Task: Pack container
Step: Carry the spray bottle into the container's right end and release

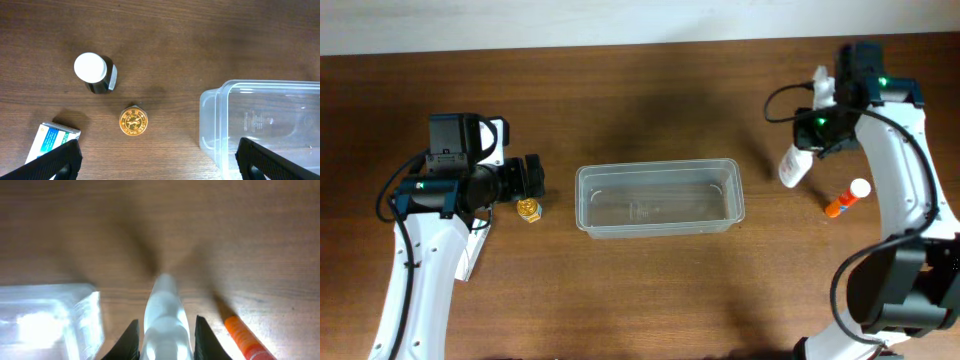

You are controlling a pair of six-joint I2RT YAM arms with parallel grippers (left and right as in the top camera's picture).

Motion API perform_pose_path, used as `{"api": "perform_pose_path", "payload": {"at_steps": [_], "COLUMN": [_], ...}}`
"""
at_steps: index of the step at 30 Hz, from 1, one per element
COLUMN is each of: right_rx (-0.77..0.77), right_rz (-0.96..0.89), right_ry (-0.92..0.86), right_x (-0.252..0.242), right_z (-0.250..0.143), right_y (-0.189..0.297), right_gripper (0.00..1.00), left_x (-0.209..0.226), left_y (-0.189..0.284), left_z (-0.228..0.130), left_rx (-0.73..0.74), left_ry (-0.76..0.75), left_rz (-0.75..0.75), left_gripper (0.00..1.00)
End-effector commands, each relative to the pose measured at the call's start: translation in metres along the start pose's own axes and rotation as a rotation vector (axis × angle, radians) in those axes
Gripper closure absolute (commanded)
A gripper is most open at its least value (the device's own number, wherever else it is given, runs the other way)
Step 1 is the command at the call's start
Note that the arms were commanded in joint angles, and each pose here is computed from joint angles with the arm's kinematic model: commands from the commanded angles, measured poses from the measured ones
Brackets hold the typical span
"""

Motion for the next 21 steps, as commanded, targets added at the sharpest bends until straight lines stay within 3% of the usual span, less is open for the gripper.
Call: {"api": "perform_pose_path", "payload": {"at_steps": [1, 10, 21], "right_rx": [-0.144, -0.191, -0.108], "right_rz": [0.014, 0.083, 0.117], "right_ry": [0.089, 0.243, 0.222], "right_x": [0.036, 0.11, 0.133], "right_z": [0.012, 0.005, -0.006], "right_y": [0.062, 0.093, 0.031], "right_gripper": [0.84, 0.85, 0.87], "left_x": [-0.005, -0.005, -0.006], "left_y": [0.004, 0.004, 0.005], "left_z": [0.005, 0.005, 0.009], "left_rx": [-0.017, -0.017, -0.037], "left_ry": [0.0, 0.0, -0.003], "left_rz": [-0.022, -0.022, -0.029], "left_gripper": [0.01, 0.01, 0.01]}}
Point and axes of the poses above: each gripper's point midway between its finger pads, its own y axis back along the fingers, its own x axis along the line the jaws close on, z = x × y, the point moved 7 cm from there along y, back along the fingers, and after that the axes turned 13 degrees about y, right-handed, at the moved point
